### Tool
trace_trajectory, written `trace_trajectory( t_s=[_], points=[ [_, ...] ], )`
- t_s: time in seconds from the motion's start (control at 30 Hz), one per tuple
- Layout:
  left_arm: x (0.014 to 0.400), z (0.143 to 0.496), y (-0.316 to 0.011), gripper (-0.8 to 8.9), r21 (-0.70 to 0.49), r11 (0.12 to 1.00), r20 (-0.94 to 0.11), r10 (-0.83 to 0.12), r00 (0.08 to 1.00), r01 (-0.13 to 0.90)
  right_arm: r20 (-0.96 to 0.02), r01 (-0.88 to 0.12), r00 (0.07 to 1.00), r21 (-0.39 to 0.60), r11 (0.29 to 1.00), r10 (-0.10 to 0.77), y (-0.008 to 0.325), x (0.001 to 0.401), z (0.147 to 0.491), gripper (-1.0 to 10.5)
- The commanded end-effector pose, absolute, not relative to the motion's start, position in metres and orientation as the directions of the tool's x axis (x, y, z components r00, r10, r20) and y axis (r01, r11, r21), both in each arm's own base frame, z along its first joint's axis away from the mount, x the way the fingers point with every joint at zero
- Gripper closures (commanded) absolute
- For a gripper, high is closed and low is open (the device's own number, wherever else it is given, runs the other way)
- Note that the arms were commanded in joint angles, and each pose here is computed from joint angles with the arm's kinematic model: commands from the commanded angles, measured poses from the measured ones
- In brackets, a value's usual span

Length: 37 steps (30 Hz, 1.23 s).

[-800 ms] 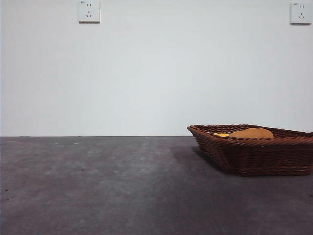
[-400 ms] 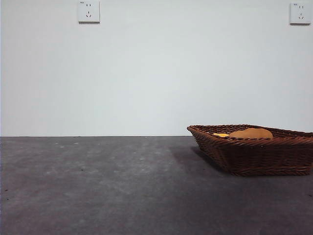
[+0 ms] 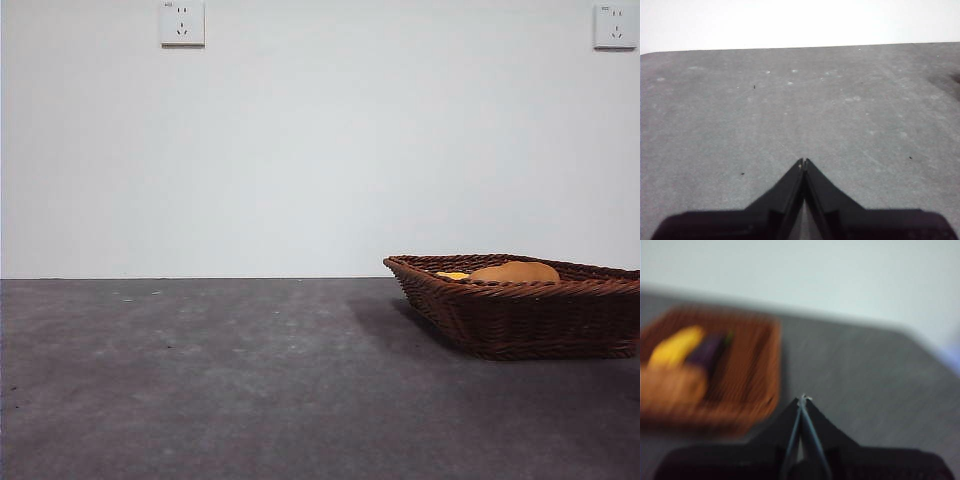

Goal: Help me put the vegetables on the table into the basket

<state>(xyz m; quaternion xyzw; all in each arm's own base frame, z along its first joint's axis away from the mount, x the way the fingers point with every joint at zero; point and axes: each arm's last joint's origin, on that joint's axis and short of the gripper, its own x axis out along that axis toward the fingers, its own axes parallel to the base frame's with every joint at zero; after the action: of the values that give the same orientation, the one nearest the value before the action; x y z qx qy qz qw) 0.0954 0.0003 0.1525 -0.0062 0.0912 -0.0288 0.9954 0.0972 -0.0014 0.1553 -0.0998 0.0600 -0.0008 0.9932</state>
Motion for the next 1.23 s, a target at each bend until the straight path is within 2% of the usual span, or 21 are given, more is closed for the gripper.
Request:
trace_trajectory(
  t_s=[0.03, 0.1, 1.23],
  points=[
    [0.0962, 0.1497, 0.0006, 8.17, -0.023, 0.998, -0.188, -0.054, 0.981, 0.051, -0.149, -0.044, 0.989, -0.201, 0.979, 0.014, 0.0006, 0.0962, 0.1529, 9.5],
    [0.0963, 0.1495, 0.0006, 8.17, -0.023, 0.998, -0.189, -0.054, 0.980, 0.050, -0.174, -0.050, 0.985, -0.200, 0.979, 0.014, 0.0007, 0.0958, 0.1504, 9.5],
    [0.0963, 0.1495, 0.0006, 8.17, -0.023, 0.998, -0.190, -0.054, 0.980, 0.050, -0.175, -0.031, 0.985, -0.201, 0.979, -0.005, -0.0003, 0.0958, 0.1503, 9.5]
  ],
)
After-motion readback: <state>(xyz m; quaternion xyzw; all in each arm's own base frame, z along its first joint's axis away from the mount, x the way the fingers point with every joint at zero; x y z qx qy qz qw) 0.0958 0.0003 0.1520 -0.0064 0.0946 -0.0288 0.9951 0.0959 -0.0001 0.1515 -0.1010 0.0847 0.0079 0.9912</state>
